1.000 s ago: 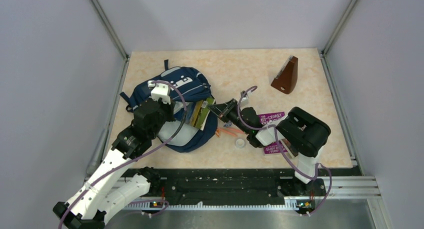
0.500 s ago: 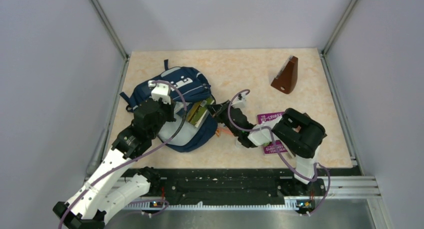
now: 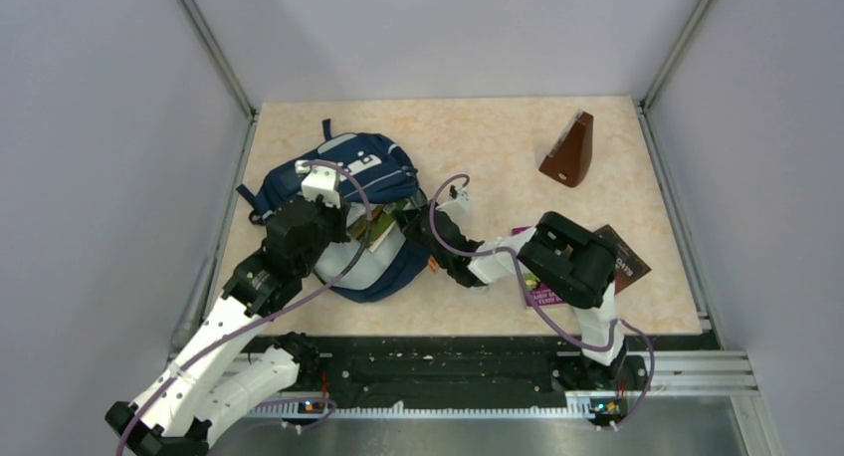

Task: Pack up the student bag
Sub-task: Place the book in the student bag.

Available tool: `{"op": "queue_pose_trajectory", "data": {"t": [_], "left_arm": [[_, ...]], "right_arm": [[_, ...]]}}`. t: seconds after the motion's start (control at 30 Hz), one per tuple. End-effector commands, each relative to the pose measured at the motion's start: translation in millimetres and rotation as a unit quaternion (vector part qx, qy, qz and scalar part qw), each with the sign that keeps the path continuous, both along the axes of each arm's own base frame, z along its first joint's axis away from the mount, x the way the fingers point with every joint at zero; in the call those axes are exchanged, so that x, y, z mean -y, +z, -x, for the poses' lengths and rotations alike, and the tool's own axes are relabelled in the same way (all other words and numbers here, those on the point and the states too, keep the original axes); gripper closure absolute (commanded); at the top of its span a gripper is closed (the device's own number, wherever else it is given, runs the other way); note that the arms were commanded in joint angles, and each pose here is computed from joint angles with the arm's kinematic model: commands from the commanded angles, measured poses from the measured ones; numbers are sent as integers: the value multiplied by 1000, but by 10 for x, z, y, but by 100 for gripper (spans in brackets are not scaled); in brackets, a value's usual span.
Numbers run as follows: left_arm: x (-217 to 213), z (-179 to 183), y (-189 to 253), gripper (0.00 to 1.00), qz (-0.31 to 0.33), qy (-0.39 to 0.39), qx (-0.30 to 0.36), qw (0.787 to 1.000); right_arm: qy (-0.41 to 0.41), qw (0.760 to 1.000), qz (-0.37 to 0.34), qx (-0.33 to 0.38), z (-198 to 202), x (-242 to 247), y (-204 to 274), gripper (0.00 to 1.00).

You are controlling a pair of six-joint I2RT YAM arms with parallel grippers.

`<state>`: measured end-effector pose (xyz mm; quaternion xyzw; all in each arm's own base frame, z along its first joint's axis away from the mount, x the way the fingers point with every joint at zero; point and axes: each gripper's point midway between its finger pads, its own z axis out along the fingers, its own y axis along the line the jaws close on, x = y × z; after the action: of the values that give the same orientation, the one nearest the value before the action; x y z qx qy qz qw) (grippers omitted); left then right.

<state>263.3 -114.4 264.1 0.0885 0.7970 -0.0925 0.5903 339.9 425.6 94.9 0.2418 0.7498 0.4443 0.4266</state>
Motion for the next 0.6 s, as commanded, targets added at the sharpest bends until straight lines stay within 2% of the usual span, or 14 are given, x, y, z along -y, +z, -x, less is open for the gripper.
{"op": "queue_pose_trajectory", "data": {"t": [0.0, 0.07, 0.13, 0.17, 0.23, 0.4, 0.57], "left_arm": [[50, -52, 397, 100, 48, -1, 63, 997], [43, -52, 398, 100, 48, 0, 63, 997], [45, -49, 401, 100, 47, -1, 64, 997], [34, -47, 409, 100, 48, 2, 65, 997], [30, -47, 412, 100, 47, 2, 66, 997], [20, -46, 416, 100, 47, 4, 67, 997], [16, -50, 417, 100, 46, 5, 67, 997]], "right_arm": [[33, 999, 18, 25, 164, -42, 2, 91], [22, 998, 41, 47, 182, 118, 24, 72], [16, 995, 78, 67, 204, 272, 35, 60], [15, 988, 127, 91, 234, 441, 74, 51], [21, 979, 171, 111, 249, 562, 118, 44], [70, 956, 248, 142, 184, 766, 201, 38], [184, 935, 261, 154, 136, 751, 157, 37]]}}
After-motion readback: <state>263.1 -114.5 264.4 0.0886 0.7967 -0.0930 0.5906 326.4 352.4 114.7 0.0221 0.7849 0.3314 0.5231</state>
